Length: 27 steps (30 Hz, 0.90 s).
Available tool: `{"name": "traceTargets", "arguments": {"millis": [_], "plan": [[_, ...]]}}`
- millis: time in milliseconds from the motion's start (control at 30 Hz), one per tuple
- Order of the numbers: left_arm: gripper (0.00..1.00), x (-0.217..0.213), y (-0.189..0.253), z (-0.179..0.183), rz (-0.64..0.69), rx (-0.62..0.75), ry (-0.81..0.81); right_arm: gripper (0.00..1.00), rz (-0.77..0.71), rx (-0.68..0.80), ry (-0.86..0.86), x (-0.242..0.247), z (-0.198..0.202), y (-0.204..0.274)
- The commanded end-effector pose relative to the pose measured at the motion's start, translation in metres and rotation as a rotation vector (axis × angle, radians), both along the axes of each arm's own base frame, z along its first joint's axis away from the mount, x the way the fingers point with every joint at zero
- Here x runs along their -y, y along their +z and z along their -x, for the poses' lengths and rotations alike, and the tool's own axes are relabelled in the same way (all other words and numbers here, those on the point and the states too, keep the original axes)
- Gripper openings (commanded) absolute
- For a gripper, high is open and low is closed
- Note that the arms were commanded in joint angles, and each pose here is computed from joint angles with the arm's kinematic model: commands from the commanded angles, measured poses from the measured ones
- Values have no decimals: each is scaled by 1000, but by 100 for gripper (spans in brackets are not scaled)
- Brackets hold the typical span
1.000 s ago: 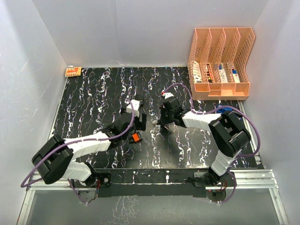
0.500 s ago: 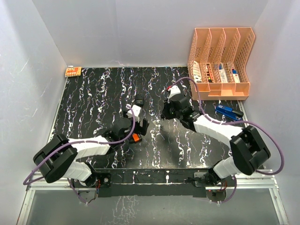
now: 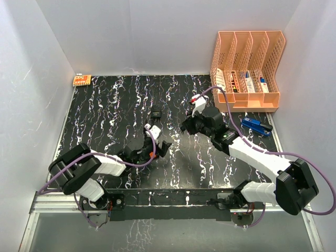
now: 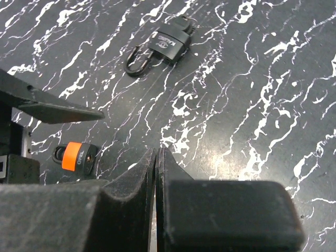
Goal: Unlock with the key
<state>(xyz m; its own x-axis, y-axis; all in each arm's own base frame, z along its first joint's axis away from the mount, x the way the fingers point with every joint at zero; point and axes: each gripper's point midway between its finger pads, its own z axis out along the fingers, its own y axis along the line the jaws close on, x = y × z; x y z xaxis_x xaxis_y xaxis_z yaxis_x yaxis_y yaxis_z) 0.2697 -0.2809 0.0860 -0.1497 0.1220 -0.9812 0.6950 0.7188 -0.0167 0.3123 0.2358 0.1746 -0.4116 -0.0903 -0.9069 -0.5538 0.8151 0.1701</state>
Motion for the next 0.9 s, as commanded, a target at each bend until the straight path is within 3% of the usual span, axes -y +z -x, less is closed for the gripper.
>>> {"name": "traceTargets", "arguments": {"millis": [0,367,767,867], "plan": [[77,18,37,-1,66,147,-97,0,-33,106,124,-14,7,26],[64,29,36,-4,32,193,-150,0,-52,107,306,-32,31,29],[59,39,36,5,61,249,-227,0,-47,95,363,-35,40,23],[52,42,36,6,63,254,-246,0,-47,93,367,-35,40,22]]}}
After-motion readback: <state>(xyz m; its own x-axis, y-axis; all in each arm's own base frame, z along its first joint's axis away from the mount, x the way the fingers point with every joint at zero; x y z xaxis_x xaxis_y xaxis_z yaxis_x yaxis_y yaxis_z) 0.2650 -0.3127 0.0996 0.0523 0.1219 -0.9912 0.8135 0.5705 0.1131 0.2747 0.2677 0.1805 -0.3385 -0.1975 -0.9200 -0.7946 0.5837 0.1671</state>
